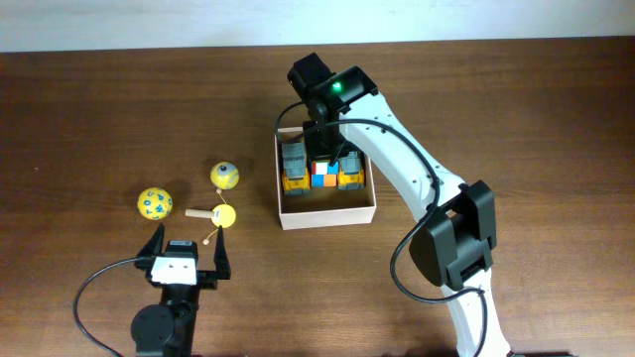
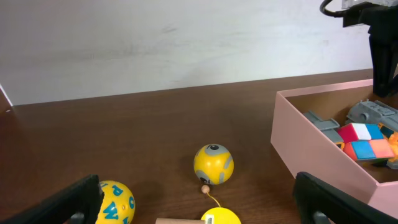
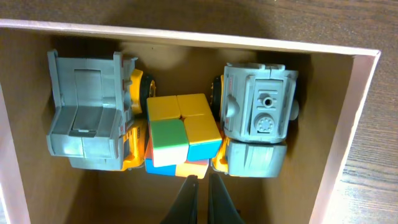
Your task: Pack container
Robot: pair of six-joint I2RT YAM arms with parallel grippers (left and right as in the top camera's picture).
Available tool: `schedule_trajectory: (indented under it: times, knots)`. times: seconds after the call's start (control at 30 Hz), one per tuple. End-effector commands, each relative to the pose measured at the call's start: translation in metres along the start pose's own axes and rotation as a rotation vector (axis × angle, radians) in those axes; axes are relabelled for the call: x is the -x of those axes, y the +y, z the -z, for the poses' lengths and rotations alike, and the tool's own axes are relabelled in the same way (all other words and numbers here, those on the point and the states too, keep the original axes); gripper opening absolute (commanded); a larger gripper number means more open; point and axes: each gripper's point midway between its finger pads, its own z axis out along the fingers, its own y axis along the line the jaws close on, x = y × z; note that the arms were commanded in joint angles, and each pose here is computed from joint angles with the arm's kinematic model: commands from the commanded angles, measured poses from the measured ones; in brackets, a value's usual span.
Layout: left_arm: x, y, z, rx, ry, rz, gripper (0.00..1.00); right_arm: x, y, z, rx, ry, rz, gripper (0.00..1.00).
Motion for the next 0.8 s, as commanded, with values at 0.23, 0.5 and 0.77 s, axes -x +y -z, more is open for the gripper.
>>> schedule_trajectory:
  times: [0.23, 0.5, 0.77]
  knots:
    - [-0.001, 0.000, 0.000, 0.000, -0.002, -0.005, 0.99, 0.000, 0.006, -0.003, -0.007, -0.005, 0.005, 0.04]
    - [-0.001, 0.000, 0.000, 0.000, -0.002, -0.005, 0.99, -0.006, 0.018, -0.009, 0.009, 0.004, 0.025, 0.04]
    - [-0.001, 0.000, 0.000, 0.000, -0.002, -0.005, 0.99, -0.010, 0.028, -0.018, 0.022, 0.002, 0.043, 0.04]
